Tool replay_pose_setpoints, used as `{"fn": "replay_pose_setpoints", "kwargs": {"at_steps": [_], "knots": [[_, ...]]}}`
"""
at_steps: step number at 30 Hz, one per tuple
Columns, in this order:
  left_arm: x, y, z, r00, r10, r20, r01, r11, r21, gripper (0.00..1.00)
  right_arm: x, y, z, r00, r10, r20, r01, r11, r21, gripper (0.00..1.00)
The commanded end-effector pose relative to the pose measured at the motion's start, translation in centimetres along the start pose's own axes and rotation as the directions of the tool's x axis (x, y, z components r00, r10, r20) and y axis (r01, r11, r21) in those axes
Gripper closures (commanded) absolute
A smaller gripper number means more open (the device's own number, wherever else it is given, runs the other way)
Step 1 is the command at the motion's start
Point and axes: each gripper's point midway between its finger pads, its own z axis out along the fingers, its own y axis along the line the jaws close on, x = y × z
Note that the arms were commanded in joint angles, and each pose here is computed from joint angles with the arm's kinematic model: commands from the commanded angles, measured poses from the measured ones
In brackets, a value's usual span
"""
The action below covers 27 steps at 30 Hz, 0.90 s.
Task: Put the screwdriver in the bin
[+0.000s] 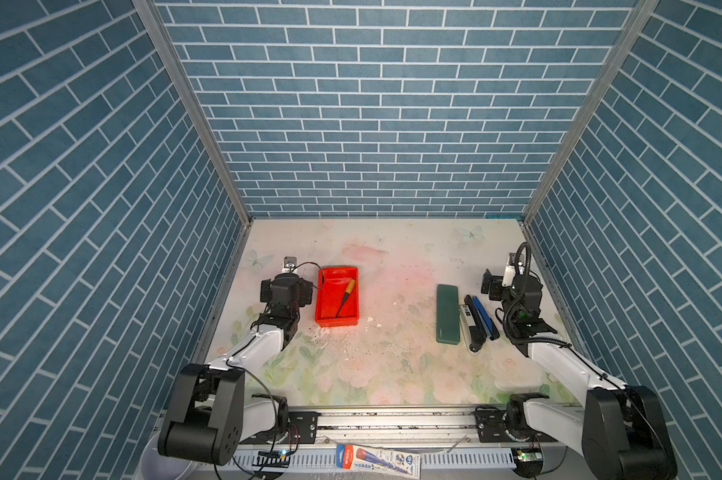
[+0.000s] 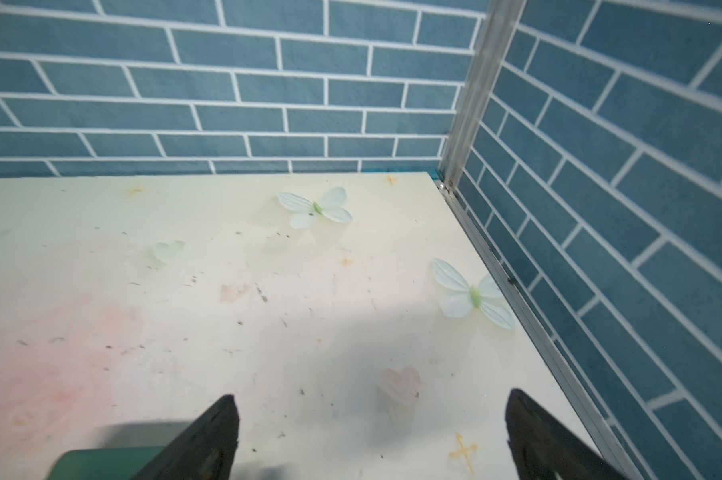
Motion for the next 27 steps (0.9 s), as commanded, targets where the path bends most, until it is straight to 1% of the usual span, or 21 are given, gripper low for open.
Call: {"fn": "replay_pose_setpoints", "kwargs": {"at_steps": [1,3,7,9,12,13,15,16,25,27], "knots": [[-1.4,0.8,0.2,0.987,-0.1,0.128,0.099,0.995,0.013,0.0,0.8,-1.2,1.0,0.998,0.049,0.04,-0.05,0.999,0.018,0.01],[-0.8,0.8,0.6,0.98,-0.138,0.142,0.134,0.99,0.036,0.0,1.5,-1.2,1.8,0.999,0.042,0.026,-0.042,0.999,0.006,0.01],[-1.1,0.2,1.6,0.975,-0.146,0.168,0.134,0.988,0.082,0.0,2.7,-1.3,3.0,0.998,0.07,0.003,-0.07,0.997,-0.023,0.01],[-0.4,-0.1,2.6,0.979,-0.15,0.139,0.139,0.987,0.086,0.0,3.4,-1.4,3.5,0.996,0.087,-0.006,-0.087,0.996,-0.034,0.01],[0.5,-0.8,3.7,0.981,-0.138,0.137,0.125,0.987,0.1,0.0,4.3,-1.6,4.0,0.994,0.113,-0.006,-0.113,0.993,-0.044,0.01],[0.7,-1.1,3.5,0.982,-0.137,0.132,0.122,0.986,0.117,0.0,4.5,-1.6,4.1,0.993,0.119,-0.004,-0.119,0.992,-0.046,0.01],[0.6,-1.0,3.6,0.981,-0.136,0.137,0.12,0.986,0.116,0.0,5.0,-1.7,4.4,0.992,0.13,0.003,-0.13,0.99,-0.047,0.01],[0.7,-1.0,3.6,0.982,-0.138,0.131,0.123,0.986,0.117,0.0,5.3,-1.8,4.5,0.991,0.131,-0.021,-0.132,0.99,-0.042,0.02],[0.7,-1.0,3.6,0.982,-0.134,0.133,0.12,0.987,0.111,0.0,5.2,-1.7,4.7,0.992,0.123,-0.024,-0.124,0.991,-0.043,0.03],[0.7,-1.0,3.6,0.982,-0.135,0.134,0.12,0.986,0.112,0.0,5.2,-1.7,4.7,0.992,0.122,-0.024,-0.123,0.991,-0.045,0.01]]}}
